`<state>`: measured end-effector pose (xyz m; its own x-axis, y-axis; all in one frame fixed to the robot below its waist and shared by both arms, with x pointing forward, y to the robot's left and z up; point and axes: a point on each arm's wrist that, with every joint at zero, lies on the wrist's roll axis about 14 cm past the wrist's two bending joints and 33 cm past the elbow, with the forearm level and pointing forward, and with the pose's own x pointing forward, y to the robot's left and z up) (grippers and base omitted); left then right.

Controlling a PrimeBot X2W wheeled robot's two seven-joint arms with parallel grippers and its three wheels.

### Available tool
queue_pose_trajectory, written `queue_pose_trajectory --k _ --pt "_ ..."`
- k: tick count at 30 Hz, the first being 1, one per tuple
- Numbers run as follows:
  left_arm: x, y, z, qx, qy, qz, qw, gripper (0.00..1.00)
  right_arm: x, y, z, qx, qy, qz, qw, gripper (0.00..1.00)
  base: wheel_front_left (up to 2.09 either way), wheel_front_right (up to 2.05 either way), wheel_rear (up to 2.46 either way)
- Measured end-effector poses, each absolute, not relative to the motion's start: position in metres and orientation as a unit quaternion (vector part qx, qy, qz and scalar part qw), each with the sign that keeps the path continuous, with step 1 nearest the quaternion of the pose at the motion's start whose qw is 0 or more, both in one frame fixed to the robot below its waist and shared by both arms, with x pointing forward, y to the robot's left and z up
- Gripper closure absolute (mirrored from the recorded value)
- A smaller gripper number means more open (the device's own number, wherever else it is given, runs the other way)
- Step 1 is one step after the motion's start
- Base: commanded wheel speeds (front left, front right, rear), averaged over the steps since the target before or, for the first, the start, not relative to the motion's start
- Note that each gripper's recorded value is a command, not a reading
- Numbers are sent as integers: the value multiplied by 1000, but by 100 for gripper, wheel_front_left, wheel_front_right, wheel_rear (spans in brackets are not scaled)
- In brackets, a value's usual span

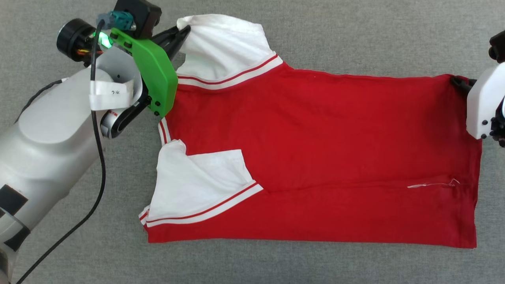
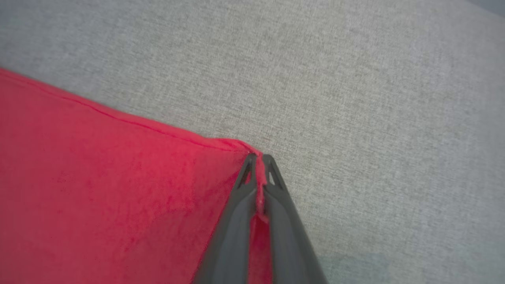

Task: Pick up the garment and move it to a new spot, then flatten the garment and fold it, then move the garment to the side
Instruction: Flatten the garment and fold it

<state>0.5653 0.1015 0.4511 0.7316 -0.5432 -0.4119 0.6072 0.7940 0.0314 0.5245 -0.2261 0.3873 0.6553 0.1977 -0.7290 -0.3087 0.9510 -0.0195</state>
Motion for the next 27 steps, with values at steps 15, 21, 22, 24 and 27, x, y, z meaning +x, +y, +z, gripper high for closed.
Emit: queue_pose_trajectory --k 15,21,22,24,27 --pt "482 110 460 68 181 -292 937 100 464 -226 435 -50 268 146 951 100 0 0 0" --pt "443 110 453 36 198 -279 939 100 437 -227 441 -34 252 141 957 100 0 0 0" --pt "435 110 450 34 203 -278 938 100 432 -228 440 -30 251 140 957 100 0 0 0" --pt "422 111 445 25 212 -274 938 100 422 -227 437 -20 253 137 958 100 0 0 0" --pt "403 116 436 20 227 -267 936 100 407 -228 433 -3 254 130 958 100 0 0 0"
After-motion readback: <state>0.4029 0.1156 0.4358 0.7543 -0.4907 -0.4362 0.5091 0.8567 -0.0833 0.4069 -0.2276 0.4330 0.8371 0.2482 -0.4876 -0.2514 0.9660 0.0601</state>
